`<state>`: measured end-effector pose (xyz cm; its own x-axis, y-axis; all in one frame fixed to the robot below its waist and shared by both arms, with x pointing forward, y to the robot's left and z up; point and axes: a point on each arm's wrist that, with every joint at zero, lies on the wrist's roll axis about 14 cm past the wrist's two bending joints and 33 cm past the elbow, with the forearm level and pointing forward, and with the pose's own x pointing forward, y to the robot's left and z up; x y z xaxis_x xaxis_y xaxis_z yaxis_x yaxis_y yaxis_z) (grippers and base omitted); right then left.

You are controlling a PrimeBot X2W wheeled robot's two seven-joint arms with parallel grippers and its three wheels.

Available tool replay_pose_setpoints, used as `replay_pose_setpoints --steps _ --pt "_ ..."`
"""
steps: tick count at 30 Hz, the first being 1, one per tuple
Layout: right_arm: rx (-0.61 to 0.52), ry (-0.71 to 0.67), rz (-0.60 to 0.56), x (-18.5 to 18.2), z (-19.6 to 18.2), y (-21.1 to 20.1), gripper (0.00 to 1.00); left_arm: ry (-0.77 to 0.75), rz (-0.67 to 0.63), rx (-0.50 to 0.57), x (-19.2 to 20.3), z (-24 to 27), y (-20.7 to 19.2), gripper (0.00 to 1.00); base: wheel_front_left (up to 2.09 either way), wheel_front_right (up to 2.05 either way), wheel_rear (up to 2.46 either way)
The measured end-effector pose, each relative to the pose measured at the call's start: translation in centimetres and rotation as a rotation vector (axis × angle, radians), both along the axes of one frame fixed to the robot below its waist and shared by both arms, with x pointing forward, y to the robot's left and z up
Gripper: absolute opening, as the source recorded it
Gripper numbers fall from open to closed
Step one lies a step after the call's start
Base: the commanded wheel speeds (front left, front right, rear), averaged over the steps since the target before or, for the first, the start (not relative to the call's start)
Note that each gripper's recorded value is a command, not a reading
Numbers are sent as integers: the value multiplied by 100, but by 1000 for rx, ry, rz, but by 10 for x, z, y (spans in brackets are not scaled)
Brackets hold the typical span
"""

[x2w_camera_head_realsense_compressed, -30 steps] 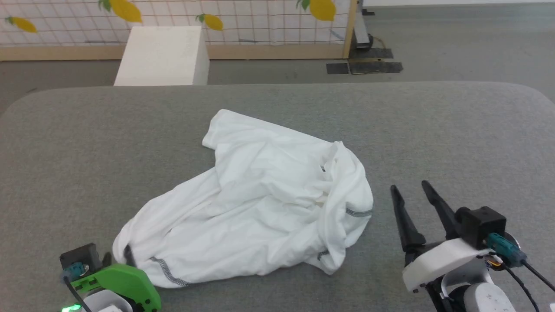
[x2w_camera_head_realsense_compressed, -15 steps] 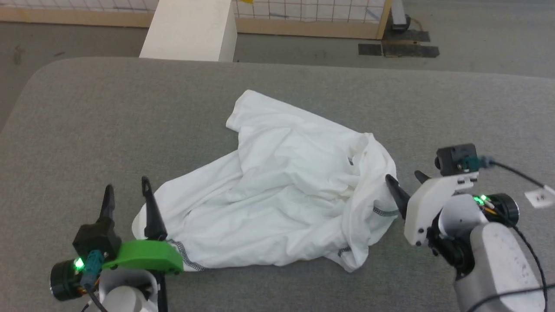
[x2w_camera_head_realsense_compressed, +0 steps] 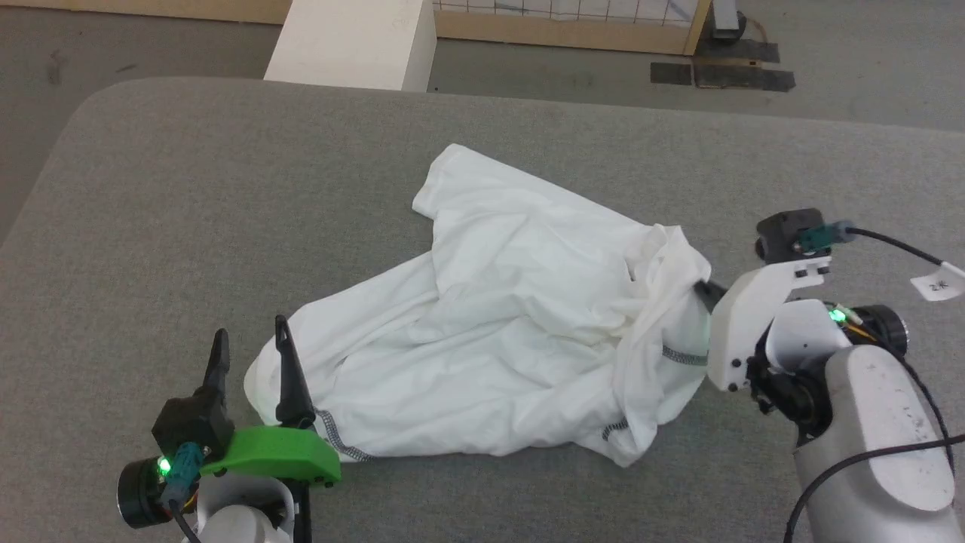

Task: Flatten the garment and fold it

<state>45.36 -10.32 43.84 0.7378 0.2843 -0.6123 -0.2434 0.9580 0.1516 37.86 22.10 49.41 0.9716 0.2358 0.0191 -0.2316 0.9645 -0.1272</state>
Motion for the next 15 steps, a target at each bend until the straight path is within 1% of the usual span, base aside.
replay_pose_setpoints --steps 2,5,7,9,12,15 --pt "12 -104 -45 9 22 -12 0 -3 -12 3 0 0 -2 100 0 0 0" --pt "-4 -279 -139 18 59 -42 0 -22 -32 -1 0 6 -7 100 0 0 0" --pt "-33 -377 -217 14 78 -70 0 -35 -43 -4 0 10 -9 100 0 0 0" --pt "-64 -436 -302 3 88 -101 0 -36 -54 -5 -2 10 -11 100 0 0 0" --pt "-88 -458 -448 -26 88 -152 0 -35 -70 -4 -4 9 -15 100 0 0 0" --pt "-85 -397 -582 -63 68 -195 0 -41 -95 -8 -2 11 -22 100 0 0 0"
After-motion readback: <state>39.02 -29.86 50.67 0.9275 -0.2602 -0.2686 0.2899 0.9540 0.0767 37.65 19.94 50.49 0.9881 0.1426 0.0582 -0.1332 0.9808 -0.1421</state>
